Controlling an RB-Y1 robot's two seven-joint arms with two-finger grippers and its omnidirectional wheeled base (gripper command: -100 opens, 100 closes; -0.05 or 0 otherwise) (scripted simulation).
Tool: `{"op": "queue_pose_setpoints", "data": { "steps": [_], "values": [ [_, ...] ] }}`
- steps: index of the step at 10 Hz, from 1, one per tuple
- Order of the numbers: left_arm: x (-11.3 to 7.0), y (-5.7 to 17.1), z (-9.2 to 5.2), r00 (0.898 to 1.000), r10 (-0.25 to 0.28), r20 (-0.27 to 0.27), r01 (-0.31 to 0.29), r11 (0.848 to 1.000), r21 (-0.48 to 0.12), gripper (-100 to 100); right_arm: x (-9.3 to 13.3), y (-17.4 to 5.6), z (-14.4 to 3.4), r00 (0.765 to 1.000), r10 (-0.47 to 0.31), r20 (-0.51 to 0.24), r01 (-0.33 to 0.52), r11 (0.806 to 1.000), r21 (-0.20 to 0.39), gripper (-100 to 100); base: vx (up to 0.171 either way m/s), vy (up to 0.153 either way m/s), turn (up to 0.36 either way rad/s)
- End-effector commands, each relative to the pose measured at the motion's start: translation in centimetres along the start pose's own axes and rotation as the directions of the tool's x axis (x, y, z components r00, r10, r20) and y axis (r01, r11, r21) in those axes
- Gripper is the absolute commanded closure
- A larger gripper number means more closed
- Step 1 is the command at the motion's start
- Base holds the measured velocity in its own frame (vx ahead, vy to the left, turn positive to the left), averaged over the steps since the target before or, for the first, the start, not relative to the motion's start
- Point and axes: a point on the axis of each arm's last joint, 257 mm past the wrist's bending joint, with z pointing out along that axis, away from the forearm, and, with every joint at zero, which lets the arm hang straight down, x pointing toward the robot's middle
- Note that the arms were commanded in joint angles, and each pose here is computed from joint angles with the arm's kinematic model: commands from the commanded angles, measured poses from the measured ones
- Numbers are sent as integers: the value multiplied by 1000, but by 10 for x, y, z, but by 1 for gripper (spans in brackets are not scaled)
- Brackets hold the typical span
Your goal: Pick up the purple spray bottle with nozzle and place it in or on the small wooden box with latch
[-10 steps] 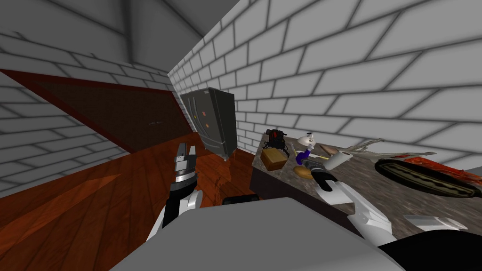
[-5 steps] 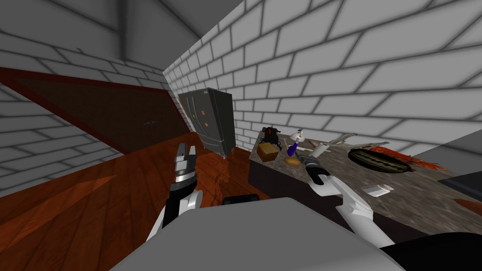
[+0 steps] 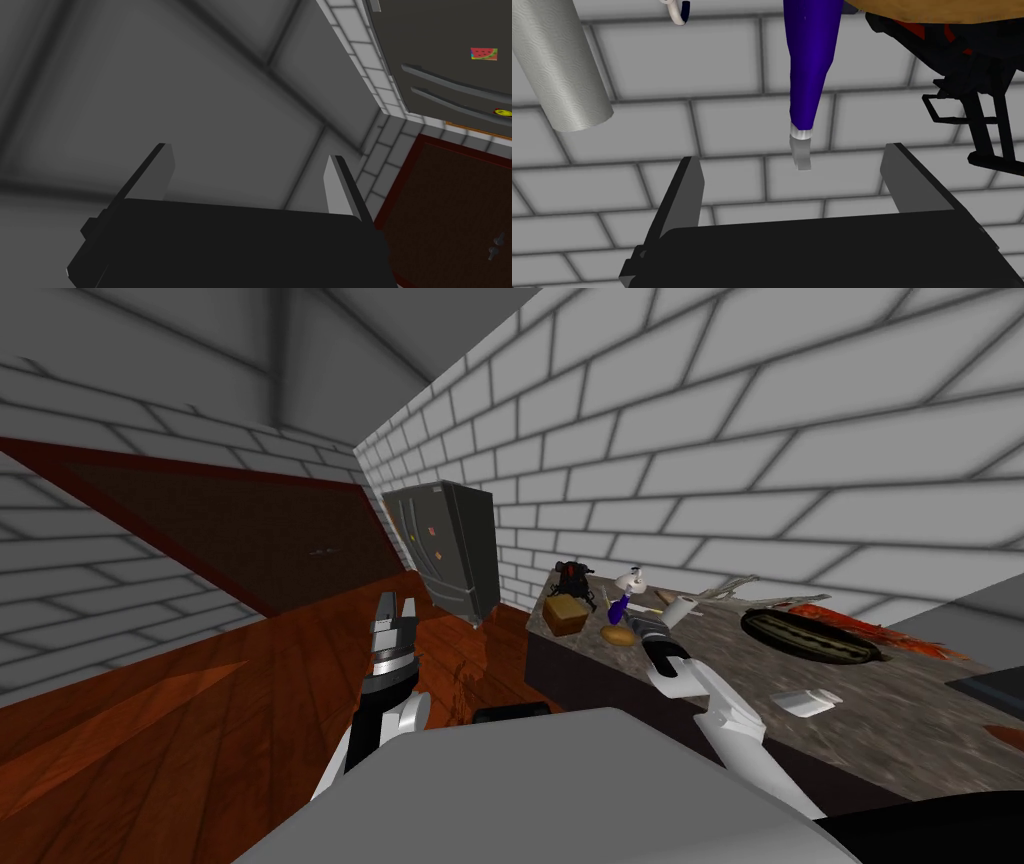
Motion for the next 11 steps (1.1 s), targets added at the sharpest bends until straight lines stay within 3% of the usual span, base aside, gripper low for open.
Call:
{"op": "queue_pose_setpoints", "data": {
  "steps": [1,4,5,6,7,8,11],
  "values": [
    [0,0,0,1000,0,0,0,1000,0,0,5,0,2,1000,18,3,-18,1000,-1,-100,87,-33,44],
    [0,0,0,1000,0,0,0,1000,0,0,38,-3,-3,998,47,-40,-47,999,12,-100,112,-43,57],
    [0,0,0,1000,0,0,0,1000,0,0,31,-2,-3,999,42,-28,-42,999,9,-100,62,-27,12],
    [0,0,0,1000,0,0,0,1000,0,0,32,-1,-4,999,43,-30,-43,999,8,0,11,-5,1],
    [0,0,0,1000,0,0,0,1000,0,0,32,-1,-4,999,43,-29,-43,999,8,-100,5,-2,1],
    [0,0,0,1000,0,0,0,1000,0,0,32,-1,-4,999,43,-29,-43,999,8,100,0,0,0],
    [0,0,0,1000,0,0,0,1000,0,0,32,-2,-4,999,43,-29,-42,999,8,100,0,0,0]
  ]
}}
